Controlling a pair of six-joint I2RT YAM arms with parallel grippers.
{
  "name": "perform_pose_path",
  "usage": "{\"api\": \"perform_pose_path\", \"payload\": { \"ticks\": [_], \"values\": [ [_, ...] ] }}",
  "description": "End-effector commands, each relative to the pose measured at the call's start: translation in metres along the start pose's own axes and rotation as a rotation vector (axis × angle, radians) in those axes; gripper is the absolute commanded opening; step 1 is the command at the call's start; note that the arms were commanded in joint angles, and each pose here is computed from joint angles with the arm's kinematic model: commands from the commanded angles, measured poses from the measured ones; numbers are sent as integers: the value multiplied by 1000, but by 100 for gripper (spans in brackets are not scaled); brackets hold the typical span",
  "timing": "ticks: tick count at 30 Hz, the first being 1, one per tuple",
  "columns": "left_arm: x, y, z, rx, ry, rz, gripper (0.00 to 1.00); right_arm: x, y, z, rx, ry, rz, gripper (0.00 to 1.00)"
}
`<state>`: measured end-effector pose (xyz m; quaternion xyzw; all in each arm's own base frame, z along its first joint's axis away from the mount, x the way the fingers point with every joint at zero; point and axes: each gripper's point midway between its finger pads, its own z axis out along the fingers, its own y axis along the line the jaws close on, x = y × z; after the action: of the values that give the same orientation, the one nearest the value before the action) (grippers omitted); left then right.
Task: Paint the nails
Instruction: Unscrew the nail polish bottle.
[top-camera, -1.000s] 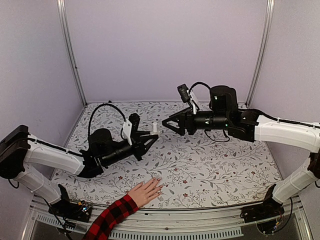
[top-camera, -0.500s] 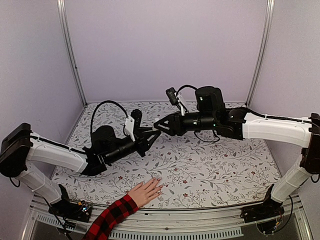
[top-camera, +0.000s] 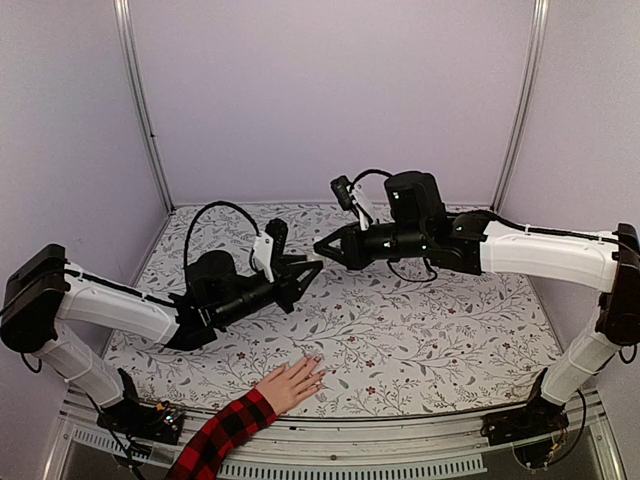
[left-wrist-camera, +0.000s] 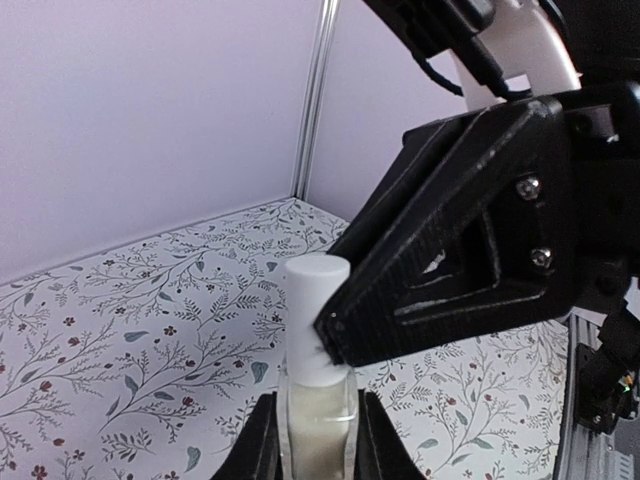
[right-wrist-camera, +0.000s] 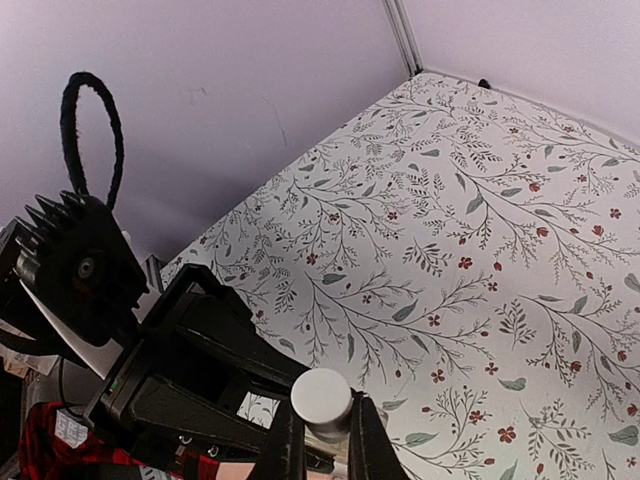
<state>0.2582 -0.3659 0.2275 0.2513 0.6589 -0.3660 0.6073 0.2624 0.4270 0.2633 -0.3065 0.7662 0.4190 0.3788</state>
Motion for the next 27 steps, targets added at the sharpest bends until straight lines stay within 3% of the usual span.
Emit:
{"api": "perform_pose_path", "payload": {
  "ticks": [1, 27],
  "values": [
    [-13, -20, 5, 80, -20, 26, 0, -7, 18, 5, -54, 1, -7, 2],
    [-32, -79, -15, 463, -55, 27, 0, -17, 57, -33, -222, -59, -193, 0]
  ]
}}
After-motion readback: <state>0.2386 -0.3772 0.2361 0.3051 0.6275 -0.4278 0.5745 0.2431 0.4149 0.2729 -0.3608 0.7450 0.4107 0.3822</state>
